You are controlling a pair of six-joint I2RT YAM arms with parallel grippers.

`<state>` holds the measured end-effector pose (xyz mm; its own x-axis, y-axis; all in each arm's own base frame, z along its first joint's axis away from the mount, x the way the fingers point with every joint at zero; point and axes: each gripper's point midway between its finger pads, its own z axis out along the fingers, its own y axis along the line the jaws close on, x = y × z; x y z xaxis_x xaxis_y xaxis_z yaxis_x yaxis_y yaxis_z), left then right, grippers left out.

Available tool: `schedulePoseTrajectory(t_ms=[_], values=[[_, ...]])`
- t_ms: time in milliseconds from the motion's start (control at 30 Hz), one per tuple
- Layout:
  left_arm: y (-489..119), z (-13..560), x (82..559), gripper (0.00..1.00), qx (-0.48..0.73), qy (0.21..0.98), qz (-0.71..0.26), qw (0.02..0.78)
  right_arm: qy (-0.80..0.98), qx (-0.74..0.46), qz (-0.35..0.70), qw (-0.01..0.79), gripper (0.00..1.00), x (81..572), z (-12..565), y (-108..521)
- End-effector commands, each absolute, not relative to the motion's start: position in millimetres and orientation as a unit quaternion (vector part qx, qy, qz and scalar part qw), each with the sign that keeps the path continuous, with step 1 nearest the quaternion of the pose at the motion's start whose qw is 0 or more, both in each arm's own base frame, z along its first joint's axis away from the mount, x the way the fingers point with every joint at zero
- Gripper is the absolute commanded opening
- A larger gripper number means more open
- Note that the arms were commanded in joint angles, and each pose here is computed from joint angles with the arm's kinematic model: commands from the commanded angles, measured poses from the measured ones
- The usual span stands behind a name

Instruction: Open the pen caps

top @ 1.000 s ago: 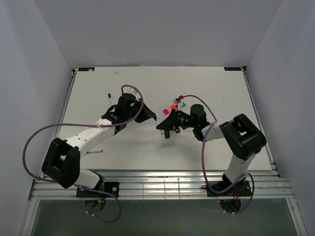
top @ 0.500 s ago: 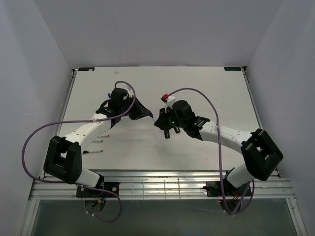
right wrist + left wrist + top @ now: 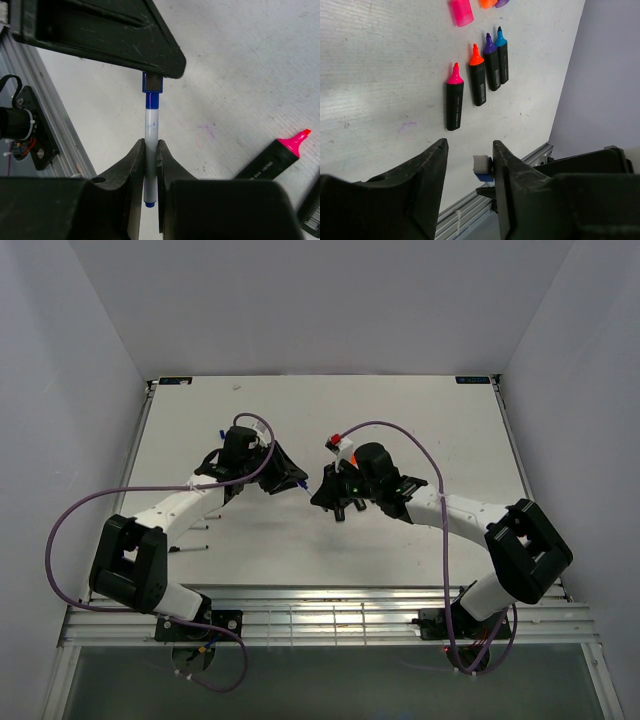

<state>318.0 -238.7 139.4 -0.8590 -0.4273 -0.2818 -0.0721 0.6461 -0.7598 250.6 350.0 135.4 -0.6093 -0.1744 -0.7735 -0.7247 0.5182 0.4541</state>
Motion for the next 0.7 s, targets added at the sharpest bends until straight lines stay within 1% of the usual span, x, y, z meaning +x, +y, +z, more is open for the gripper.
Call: schedulePoseTrajectory(t_ms=[0, 167, 300, 400, 567, 600, 667], values=[[-234, 142, 318, 0.53, -0.141, 0.876, -0.394, 0.239, 0.769, -0.294, 0.449, 0.346, 0.08, 246, 157, 364], [-234, 146, 319, 0.56, -0.142, 0.873, -0.398, 0.246, 0.766, -0.29, 0.461, 0.341, 0.08, 246, 156, 366], [-234, 149, 318, 0.54, -0.14, 0.871, -0.401, 0.247, 0.77, -0.282, 0.464, 0.335, 0.08, 248, 153, 364], [-235, 147, 315, 0.51, -0.141, 0.872, -0.404, 0.239, 0.774, -0.271, 0.467, 0.333, 0.08, 253, 152, 361], [-238, 144, 311, 0.4, -0.147, 0.873, -0.403, 0.232, 0.776, -0.26, 0.471, 0.329, 0.08, 257, 153, 365], [-240, 145, 311, 0.33, -0.148, 0.872, -0.405, 0.23, 0.778, -0.256, 0.468, 0.331, 0.08, 259, 152, 365], [-242, 145, 311, 0.27, -0.148, 0.872, -0.406, 0.228, 0.782, -0.249, 0.465, 0.331, 0.08, 261, 150, 365]])
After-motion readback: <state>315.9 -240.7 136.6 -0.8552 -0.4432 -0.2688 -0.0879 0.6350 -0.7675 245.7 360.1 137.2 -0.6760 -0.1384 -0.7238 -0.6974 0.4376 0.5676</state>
